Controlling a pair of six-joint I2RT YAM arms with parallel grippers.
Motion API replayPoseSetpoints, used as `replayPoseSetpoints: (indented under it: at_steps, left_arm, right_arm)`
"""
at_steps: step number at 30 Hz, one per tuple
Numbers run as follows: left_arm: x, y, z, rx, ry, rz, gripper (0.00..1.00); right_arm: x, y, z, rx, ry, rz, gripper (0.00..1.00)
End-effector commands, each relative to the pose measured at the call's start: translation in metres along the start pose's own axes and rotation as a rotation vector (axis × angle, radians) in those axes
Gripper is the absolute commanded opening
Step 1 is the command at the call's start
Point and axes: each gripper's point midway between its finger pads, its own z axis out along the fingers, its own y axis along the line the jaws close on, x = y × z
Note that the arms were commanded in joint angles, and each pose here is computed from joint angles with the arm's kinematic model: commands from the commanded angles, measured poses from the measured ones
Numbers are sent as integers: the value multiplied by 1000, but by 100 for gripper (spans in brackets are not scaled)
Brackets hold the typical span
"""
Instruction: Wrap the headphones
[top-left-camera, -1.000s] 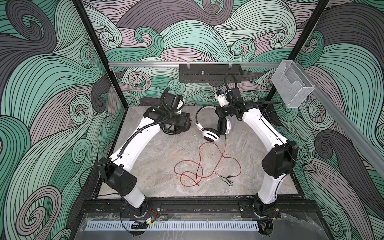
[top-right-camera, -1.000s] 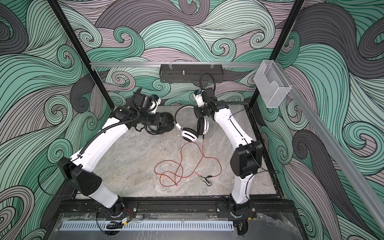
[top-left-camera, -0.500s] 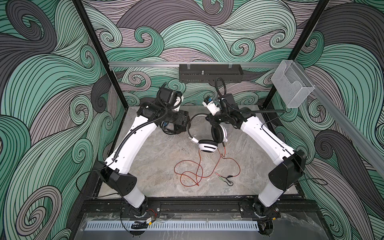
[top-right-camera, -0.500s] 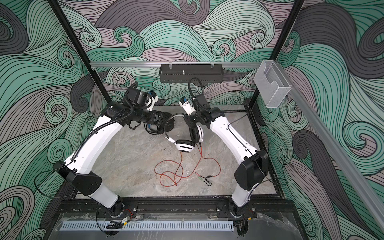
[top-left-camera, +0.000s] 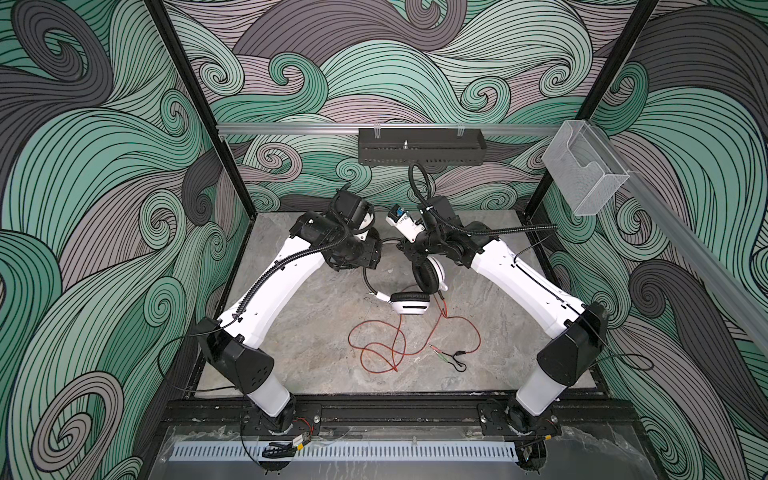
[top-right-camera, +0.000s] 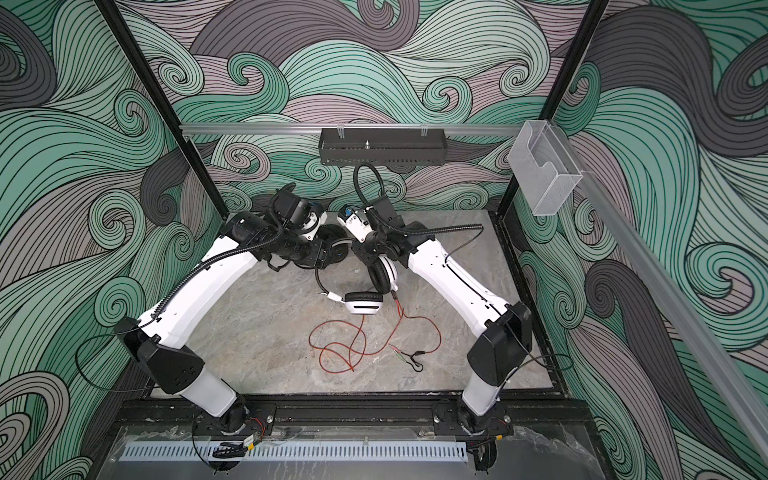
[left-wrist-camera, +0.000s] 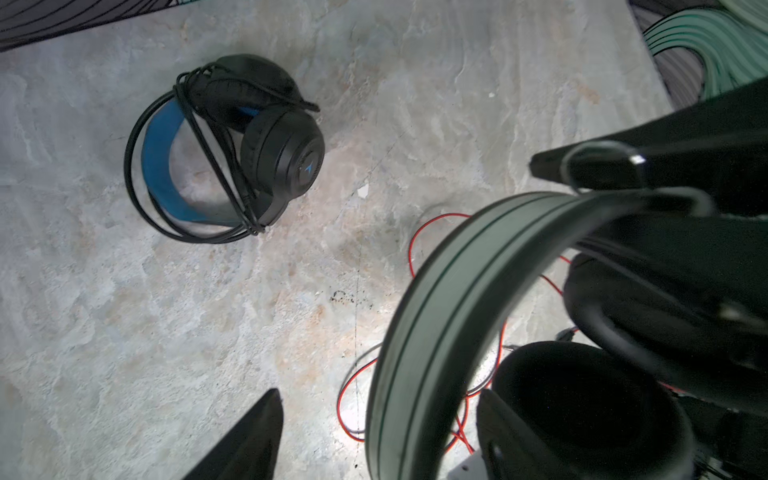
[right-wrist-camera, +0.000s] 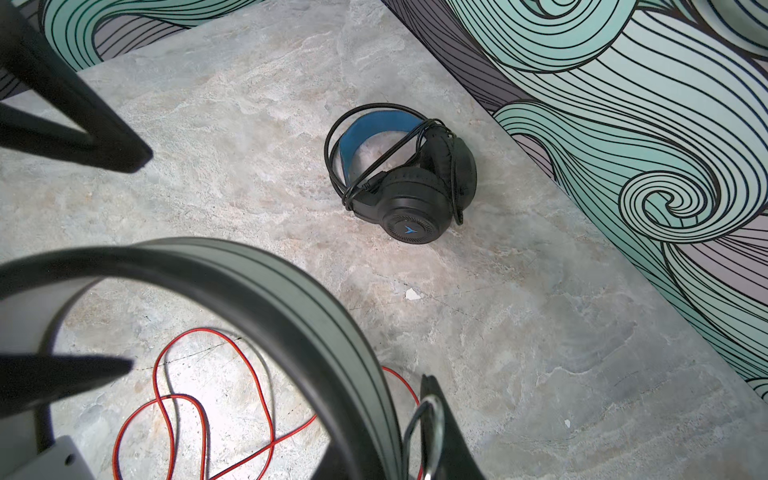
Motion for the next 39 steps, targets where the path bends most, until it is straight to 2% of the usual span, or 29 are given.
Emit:
replayPoseSetpoints:
  at_steps: [1, 3, 9, 13, 16, 20, 23, 25, 28, 32, 36, 39]
  left_arm:
    - [5, 18, -4, -108, -20, -50, 60]
    - [5, 19, 1, -118, -28, -51, 53]
    - [10, 21, 7, -139, -13, -61, 47]
    - [14, 20, 6, -143, -11, -58, 38]
    - [15, 22, 4, -151, -22, -62, 21]
    - [15, 21, 1, -147, -34, -76, 9]
    - [14, 22, -1, -148, -43, -88, 0]
    - [15, 25, -2, -161, -47, -100, 0]
    - [17, 31, -4, -200, -42, -114, 0]
    - [20, 42, -6, -258, -45, -120, 0]
    - [22, 53, -13, -321, -47, -128, 0]
    - [20, 61, -21, -364, -66, -144, 0]
  right_arm:
    - [-23, 5, -15, 18, -65, -35, 0]
    - [-20, 8, -13, 22, -56, -43, 0]
    - [-18, 20, -9, 29, -39, -91, 0]
    - [-19, 24, -8, 36, -33, -113, 0]
    - [-20, 27, -8, 38, -33, -122, 0]
    - [-21, 32, -9, 42, -32, -127, 1]
    - [-17, 36, -13, 52, -32, -140, 13]
    - [-15, 37, -17, 49, -38, -134, 20]
    - [-13, 39, -28, 44, -45, -124, 40]
    - [-18, 34, -49, 63, -83, -94, 59]
    - [-22, 31, -75, 44, -119, -47, 69]
    - [-12, 27, -97, 12, -140, 15, 72]
